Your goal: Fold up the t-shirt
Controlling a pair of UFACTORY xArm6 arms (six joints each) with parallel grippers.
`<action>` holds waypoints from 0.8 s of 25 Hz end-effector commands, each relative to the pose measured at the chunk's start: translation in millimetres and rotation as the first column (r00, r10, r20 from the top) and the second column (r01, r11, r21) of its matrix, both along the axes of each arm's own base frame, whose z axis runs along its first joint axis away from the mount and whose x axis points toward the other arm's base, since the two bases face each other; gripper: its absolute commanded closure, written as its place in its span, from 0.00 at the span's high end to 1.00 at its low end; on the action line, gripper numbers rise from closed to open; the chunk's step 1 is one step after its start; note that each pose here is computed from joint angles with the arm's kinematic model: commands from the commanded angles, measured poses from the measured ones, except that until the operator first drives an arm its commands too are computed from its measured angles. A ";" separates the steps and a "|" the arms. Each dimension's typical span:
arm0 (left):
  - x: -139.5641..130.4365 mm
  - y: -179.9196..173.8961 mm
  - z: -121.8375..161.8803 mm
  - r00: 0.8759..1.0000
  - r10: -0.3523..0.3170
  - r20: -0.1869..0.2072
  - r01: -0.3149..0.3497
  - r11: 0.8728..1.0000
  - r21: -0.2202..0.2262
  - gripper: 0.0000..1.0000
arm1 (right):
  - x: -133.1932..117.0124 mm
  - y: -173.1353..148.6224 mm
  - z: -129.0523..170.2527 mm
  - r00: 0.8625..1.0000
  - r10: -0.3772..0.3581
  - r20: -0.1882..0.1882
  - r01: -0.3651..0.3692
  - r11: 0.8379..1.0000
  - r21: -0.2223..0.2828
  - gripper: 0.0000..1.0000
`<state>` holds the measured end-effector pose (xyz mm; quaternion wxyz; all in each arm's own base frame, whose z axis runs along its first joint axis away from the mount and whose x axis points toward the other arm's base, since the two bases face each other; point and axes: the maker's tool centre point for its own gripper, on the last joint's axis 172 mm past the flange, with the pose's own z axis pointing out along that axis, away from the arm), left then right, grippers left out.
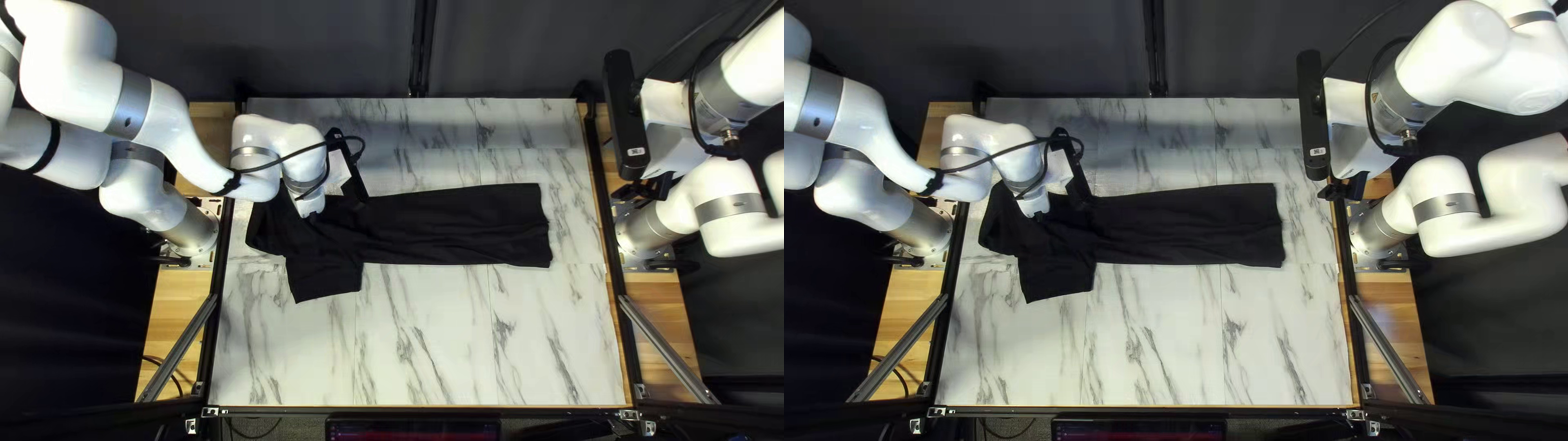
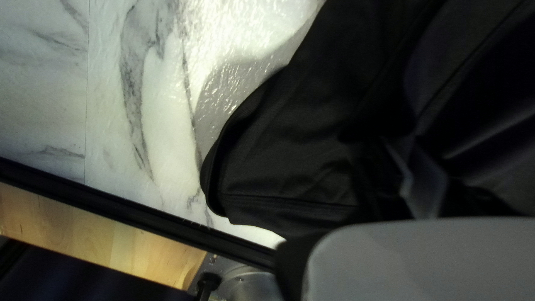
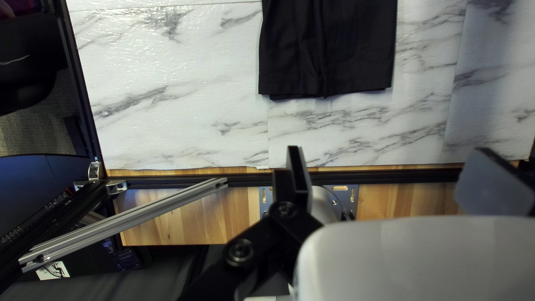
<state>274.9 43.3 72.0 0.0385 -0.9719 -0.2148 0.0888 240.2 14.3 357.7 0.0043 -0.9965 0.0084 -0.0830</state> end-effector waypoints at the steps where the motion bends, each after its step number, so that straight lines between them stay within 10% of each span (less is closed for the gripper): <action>1: -6.1 -3.4 1.8 1.000 0.007 -0.020 -0.006 1.000 0.013 1.00 | 0.0 0.0 0.0 1.000 0.000 0.000 0.000 1.000 0.000 1.00; 13: 14.6 15.7 -3.3 1.000 -0.008 -0.029 0.008 1.000 0.005 1.00 | 0.0 0.0 0.0 1.000 0.000 0.000 0.000 1.000 0.000 1.00; 20: 49.2 -2.6 -2.4 0.998 -0.021 0.055 0.022 0.999 -0.029 1.00 | 0.0 0.0 0.0 1.000 0.000 0.000 0.000 1.000 0.000 1.00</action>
